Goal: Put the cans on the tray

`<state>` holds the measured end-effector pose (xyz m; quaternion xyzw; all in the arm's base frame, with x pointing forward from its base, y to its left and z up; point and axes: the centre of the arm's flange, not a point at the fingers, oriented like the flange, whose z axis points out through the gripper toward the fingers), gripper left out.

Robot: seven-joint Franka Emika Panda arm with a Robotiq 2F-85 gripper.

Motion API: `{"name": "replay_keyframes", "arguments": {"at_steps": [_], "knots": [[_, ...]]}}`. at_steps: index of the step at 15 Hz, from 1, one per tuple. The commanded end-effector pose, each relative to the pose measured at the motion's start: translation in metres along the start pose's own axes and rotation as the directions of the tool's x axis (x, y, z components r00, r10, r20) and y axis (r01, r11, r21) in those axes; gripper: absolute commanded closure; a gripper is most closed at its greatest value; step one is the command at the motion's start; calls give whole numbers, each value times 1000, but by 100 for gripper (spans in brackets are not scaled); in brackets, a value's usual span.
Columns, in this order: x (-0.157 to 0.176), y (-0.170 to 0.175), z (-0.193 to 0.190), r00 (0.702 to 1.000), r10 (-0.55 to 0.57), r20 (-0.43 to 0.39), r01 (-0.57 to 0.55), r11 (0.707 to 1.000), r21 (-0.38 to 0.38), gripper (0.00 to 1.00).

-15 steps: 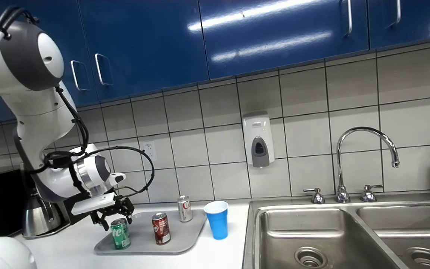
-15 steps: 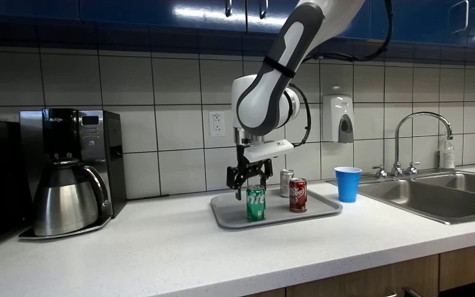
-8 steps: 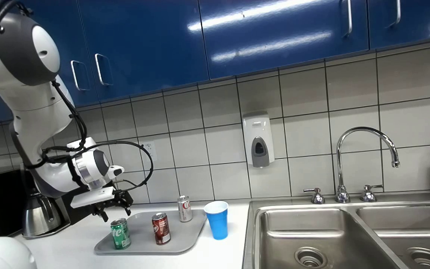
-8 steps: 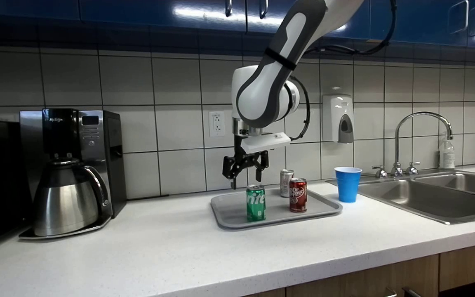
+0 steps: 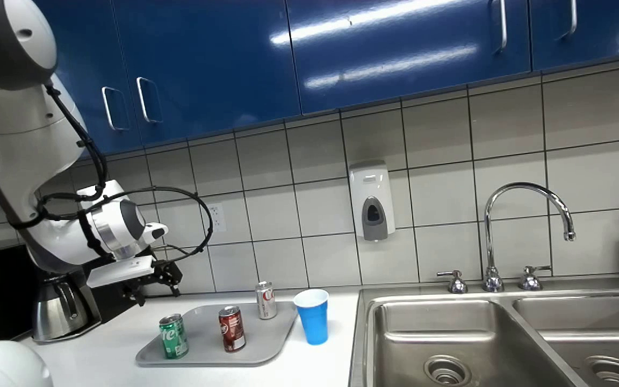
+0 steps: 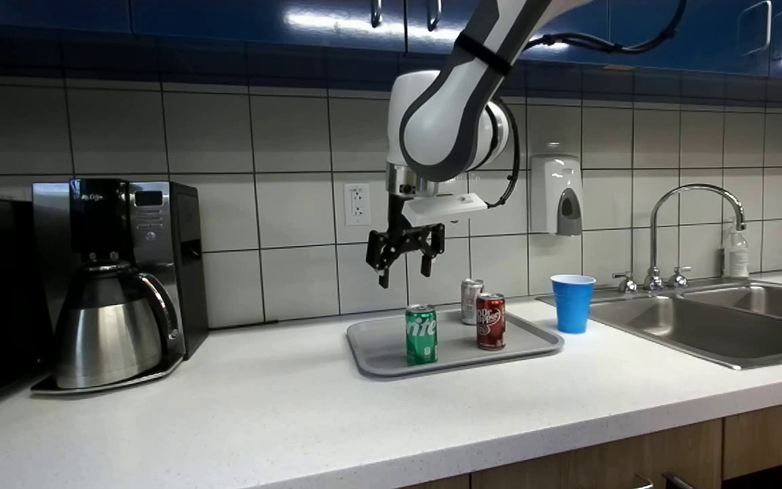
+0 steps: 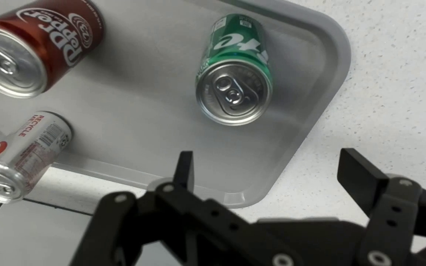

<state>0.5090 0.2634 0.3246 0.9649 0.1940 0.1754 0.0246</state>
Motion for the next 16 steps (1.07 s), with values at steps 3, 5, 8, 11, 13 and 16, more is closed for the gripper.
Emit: {"name": "replay_keyframes", "arguments": {"at_steps": [3, 5, 8, 11, 13, 16], "knots": [[-61, -15, -55, 994, -93, -48, 93, 996, -12, 0], [-81, -26, -65, 990, -134, -49, 134, 991, -18, 0], [-113, -47, -79, 981, -189, -47, 188, 982, -27, 0], [-105, -58, -67, 979, -204, -23, 204, 979, -12, 0], [-119, -67, -72, 972, -232, -25, 232, 973, -18, 0], [-123, -65, -75, 972, -232, -27, 231, 973, -23, 0]]}}
